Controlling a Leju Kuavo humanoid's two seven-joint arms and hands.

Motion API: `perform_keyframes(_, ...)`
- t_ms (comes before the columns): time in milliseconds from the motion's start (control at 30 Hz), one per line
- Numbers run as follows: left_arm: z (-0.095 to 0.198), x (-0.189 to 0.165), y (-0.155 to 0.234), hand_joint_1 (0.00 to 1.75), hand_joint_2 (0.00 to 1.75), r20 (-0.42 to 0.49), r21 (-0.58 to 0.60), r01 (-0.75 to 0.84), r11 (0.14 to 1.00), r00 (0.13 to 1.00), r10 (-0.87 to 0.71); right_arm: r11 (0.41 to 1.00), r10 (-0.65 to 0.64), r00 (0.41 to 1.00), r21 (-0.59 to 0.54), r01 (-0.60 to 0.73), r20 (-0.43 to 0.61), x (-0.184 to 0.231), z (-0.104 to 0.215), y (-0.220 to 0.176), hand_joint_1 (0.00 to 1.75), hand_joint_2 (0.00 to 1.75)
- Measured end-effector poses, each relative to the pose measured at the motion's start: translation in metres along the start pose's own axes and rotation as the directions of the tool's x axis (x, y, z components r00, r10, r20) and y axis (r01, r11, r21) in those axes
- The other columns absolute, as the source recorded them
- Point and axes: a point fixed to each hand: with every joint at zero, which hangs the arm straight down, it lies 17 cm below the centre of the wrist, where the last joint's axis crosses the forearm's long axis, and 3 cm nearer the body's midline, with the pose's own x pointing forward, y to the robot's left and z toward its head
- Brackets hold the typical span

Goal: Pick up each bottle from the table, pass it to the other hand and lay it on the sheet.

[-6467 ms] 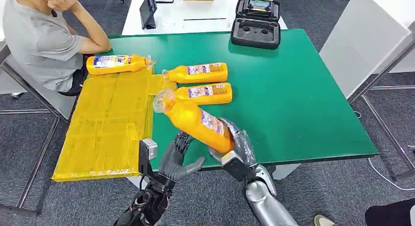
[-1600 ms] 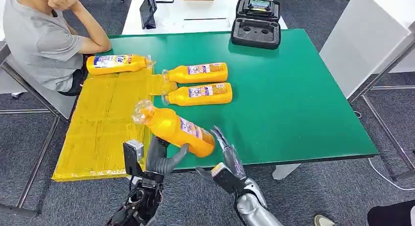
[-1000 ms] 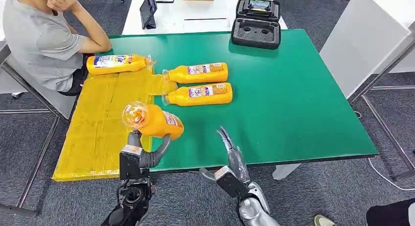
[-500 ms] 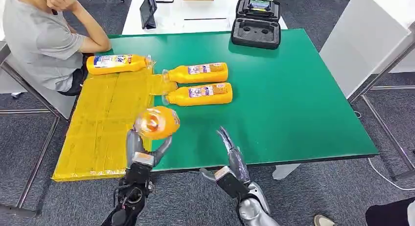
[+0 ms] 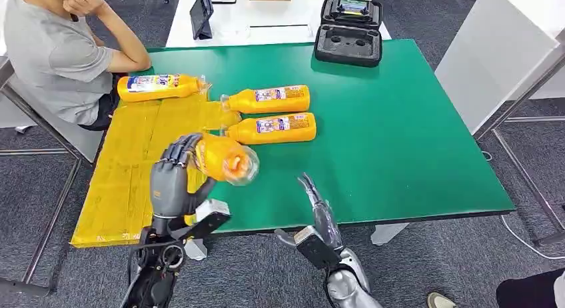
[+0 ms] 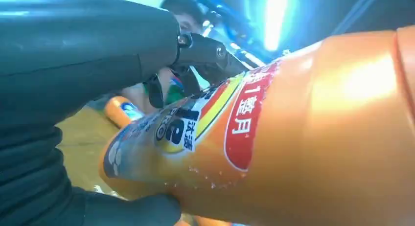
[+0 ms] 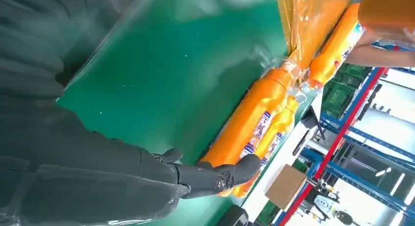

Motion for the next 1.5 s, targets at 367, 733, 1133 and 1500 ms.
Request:
perform_keyframes(367,0.000,-0.023,0.003,1.75,1.75,-0.078,-0.020,0.116,0.993,0.990,-0.117,1.000,0.000,1.000,-0.008,0.000,-0.007,-0.002,0.002,-0.003,0.00,1.75)
perform_keyframes(733,-0.003,-0.066,-0.001,1.75,1.75,-0.232,-0.098,0.309,0.946,0.918,-0.323,1.000,-0.003,1.000,-0.013,0.003,-0.003,-0.002,0.002,-0.004,0.00,1.75)
perform_keyframes(1133,0.017,-0.091,-0.051,1.75,1.75,-0.070,-0.310,0.473,0.824,0.854,-0.516,0.999,-0.026,1.000,-0.029,0.025,-0.012,-0.004,0.003,-0.006,0.00,1.75)
perform_keyframes(1500,0.021,-0.095,-0.060,1.75,1.75,0.003,-0.336,0.523,0.783,0.832,-0.555,0.999,-0.029,0.999,-0.029,0.029,-0.014,-0.005,0.003,-0.005,0.00,1.75)
